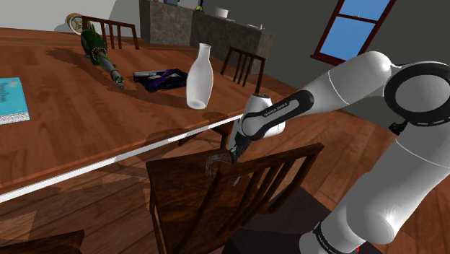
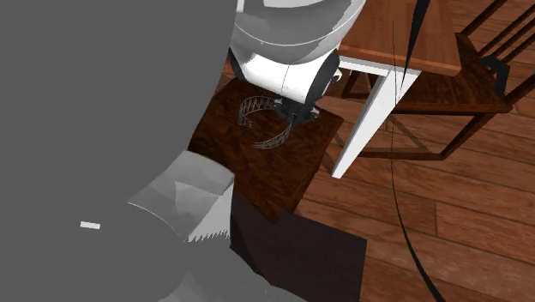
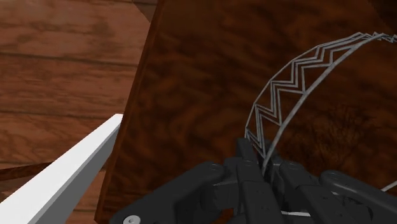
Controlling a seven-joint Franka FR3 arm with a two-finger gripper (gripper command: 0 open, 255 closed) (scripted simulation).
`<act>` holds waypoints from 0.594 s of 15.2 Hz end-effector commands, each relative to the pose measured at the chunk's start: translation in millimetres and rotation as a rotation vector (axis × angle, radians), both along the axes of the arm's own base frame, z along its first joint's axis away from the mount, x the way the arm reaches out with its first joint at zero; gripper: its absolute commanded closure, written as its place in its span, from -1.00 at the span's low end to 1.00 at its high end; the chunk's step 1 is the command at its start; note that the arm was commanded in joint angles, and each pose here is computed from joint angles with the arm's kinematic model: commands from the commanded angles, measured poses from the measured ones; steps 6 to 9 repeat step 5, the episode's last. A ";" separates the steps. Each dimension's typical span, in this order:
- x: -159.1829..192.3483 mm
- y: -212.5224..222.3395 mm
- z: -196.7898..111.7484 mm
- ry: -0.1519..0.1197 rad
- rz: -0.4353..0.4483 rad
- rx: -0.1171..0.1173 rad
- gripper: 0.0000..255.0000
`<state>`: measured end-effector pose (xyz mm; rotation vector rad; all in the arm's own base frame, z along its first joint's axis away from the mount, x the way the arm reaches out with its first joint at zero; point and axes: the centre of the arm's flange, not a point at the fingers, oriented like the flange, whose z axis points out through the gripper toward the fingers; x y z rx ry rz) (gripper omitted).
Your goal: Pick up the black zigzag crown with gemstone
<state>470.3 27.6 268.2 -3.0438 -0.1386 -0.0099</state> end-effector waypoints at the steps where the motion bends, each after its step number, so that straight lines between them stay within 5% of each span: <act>1: -0.4 0.2 10.4 0.000 0.000 0.000 1.00; 9: -0.4 0.2 21.7 0.000 0.000 0.000 1.00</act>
